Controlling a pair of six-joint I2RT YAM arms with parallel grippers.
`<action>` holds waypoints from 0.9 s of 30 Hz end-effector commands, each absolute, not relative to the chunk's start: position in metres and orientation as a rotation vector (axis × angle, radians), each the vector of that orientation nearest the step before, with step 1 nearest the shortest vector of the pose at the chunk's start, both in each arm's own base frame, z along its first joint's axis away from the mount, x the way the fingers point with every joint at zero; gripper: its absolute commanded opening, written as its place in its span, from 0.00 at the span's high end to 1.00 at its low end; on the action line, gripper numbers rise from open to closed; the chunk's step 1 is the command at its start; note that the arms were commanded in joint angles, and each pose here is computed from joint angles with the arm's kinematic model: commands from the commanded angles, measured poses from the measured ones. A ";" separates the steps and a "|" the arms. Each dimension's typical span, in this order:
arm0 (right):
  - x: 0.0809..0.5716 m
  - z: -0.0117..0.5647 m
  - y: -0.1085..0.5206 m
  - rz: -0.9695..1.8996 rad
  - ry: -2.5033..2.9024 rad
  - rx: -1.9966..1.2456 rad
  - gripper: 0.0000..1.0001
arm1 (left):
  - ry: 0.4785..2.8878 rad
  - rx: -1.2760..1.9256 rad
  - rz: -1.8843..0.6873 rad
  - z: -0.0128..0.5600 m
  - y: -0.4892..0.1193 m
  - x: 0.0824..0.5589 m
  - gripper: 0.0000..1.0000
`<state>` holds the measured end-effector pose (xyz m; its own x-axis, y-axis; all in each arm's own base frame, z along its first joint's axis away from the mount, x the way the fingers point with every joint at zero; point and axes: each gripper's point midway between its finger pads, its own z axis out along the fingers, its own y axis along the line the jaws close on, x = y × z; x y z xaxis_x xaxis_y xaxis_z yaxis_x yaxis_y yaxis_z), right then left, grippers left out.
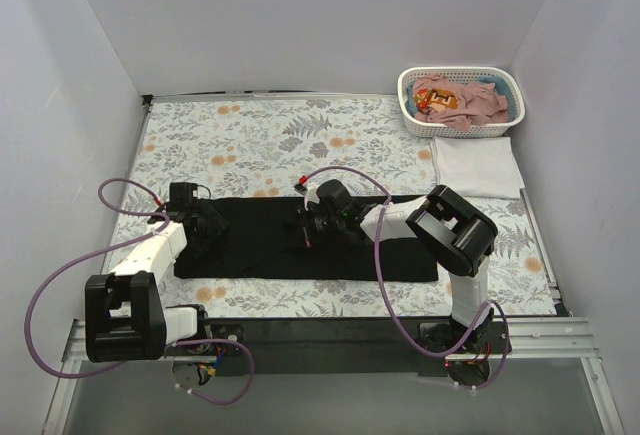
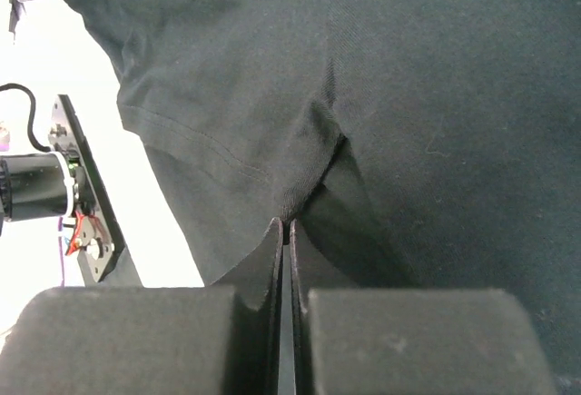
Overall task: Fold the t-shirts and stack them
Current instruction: Fold the tshirt
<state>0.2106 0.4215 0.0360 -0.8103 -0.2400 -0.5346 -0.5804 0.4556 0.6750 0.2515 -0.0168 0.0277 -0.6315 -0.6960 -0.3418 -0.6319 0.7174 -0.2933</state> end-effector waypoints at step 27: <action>0.220 0.071 0.374 0.967 2.321 -0.881 0.60 | 2.384 -0.955 -0.111 0.075 -0.010 0.274 0.39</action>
<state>0.2098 0.3879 0.0397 -0.7454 -0.3612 -0.5602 -0.6593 0.5231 0.5400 0.2589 -0.0073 0.0449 -0.6181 -0.6779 -0.3980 -0.6383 0.7283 -0.2492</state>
